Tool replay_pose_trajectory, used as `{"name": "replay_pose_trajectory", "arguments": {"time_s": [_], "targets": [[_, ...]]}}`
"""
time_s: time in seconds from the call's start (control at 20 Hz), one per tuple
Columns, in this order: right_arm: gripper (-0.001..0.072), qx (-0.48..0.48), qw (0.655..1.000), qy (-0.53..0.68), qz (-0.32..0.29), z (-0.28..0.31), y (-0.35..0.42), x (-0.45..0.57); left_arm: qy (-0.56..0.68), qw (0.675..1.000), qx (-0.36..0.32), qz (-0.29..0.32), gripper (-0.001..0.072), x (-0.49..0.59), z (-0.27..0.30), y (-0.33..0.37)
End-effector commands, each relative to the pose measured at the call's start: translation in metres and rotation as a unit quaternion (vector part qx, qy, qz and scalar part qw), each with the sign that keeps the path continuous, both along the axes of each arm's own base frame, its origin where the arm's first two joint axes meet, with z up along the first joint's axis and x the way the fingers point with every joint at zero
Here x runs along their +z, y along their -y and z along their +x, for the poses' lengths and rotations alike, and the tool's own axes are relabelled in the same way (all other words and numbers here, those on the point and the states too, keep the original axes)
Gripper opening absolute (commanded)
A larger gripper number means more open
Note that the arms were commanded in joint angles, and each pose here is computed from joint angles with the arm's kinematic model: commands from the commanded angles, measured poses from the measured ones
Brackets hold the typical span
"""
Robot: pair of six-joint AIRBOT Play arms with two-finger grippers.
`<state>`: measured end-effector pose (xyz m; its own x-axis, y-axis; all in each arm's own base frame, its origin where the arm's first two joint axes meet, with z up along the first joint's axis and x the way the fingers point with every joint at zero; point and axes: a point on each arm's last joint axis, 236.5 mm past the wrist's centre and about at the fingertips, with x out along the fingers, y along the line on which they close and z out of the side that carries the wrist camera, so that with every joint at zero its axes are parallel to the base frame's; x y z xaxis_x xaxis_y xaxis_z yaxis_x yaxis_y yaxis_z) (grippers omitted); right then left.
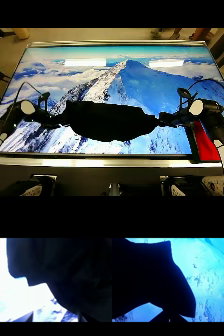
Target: Fold the shirts.
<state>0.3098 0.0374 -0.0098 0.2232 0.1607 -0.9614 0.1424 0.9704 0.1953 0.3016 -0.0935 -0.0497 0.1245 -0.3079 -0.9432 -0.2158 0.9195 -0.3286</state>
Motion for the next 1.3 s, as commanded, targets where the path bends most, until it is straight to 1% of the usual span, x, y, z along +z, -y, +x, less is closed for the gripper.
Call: {"name": "replay_pose_trajectory", "arguments": {"time_s": [0.0,0.05,0.25,0.35,0.4,0.45,0.5,0.6,0.65,0.7,0.75,0.8,0.85,0.9,1.0,1.1,1.15,1.2,1.25], "targets": [[0.0020,0.002,1.000,0.000,0.004,0.000,-0.002,0.000,0.008,0.992,0.102,-0.069,0.0574,-0.033,-0.002,0.016],[0.0020,0.002,1.000,0.000,0.004,0.000,-0.002,0.000,0.011,0.991,0.113,-0.076,0.0543,-0.039,0.003,0.020],[0.0020,0.002,1.000,0.000,0.004,0.000,-0.002,0.000,0.013,0.988,0.130,-0.080,0.0540,-0.060,0.015,0.031],[0.0020,0.002,1.000,0.000,0.004,0.000,-0.002,0.000,0.024,0.987,0.137,-0.078,0.0502,-0.063,0.022,0.031],[0.0020,0.002,1.000,0.000,0.004,0.000,-0.002,0.000,0.028,0.987,0.140,-0.077,0.0429,-0.064,0.024,0.030],[0.0020,0.002,1.000,0.001,0.004,0.000,-0.002,0.000,0.030,0.987,0.141,-0.077,0.0247,-0.064,0.025,0.029],[0.0020,0.002,1.000,0.003,0.004,0.002,-0.002,0.002,0.033,0.987,0.138,-0.077,0.0027,-0.062,0.027,0.029],[0.0020,0.004,1.000,0.030,-0.004,0.015,0.001,0.018,0.090,0.990,0.073,-0.075,0.0030,-0.032,0.045,0.034],[0.0020,0.005,0.998,0.066,-0.013,0.030,0.005,0.041,0.150,0.986,0.024,-0.073,0.0029,0.005,0.062,0.037],[0.0019,0.004,0.993,0.115,-0.027,0.048,0.011,0.073,0.226,0.972,-0.018,-0.068,0.0028,0.057,0.081,0.040],[0.0018,0.001,0.982,0.184,-0.047,0.070,0.020,0.121,0.301,0.951,-0.043,-0.056,0.0028,0.117,0.095,0.038],[0.0018,-0.004,0.963,0.262,-0.068,0.089,0.029,0.182,0.378,0.923,-0.056,-0.039,0.0028,0.187,0.104,0.033],[0.0018,-0.011,0.937,0.338,-0.084,0.099,0.036,0.247,0.465,0.883,-0.062,-0.019,0.0028,0.270,0.104,0.026],[0.0019,-0.022,0.904,0.415,-0.096,0.099,0.042,0.317,0.548,0.834,-0.062,0.001,0.0028,0.354,0.091,0.018],[0.0019,-0.042,0.820,0.560,-0.110,0.069,0.050,0.456,0.675,0.735,-0.048,0.033,0.0028,0.497,0.038,-0.001],[0.0019,-0.056,0.752,0.648,-0.110,0.019,0.052,0.545,0.750,0.659,-0.018,0.056,0.0028,0.586,-0.021,-0.022],[0.0018,-0.061,0.726,0.676,-0.110,-0.004,0.052,0.572,0.767,0.638,-0.004,0.068,0.0028,0.608,-0.042,-0.032],[0.0018,-0.065,0.701,0.701,-0.112,-0.024,0.054,0.591,0.772,0.631,0.010,0.078,0.0028,0.617,-0.056,-0.041],[0.0018,-0.069,0.687,0.713,-0.119,-0.037,0.056,0.601,0.765,0.638,0.021,0.084,0.0028,0.615,-0.060,-0.048]]}}
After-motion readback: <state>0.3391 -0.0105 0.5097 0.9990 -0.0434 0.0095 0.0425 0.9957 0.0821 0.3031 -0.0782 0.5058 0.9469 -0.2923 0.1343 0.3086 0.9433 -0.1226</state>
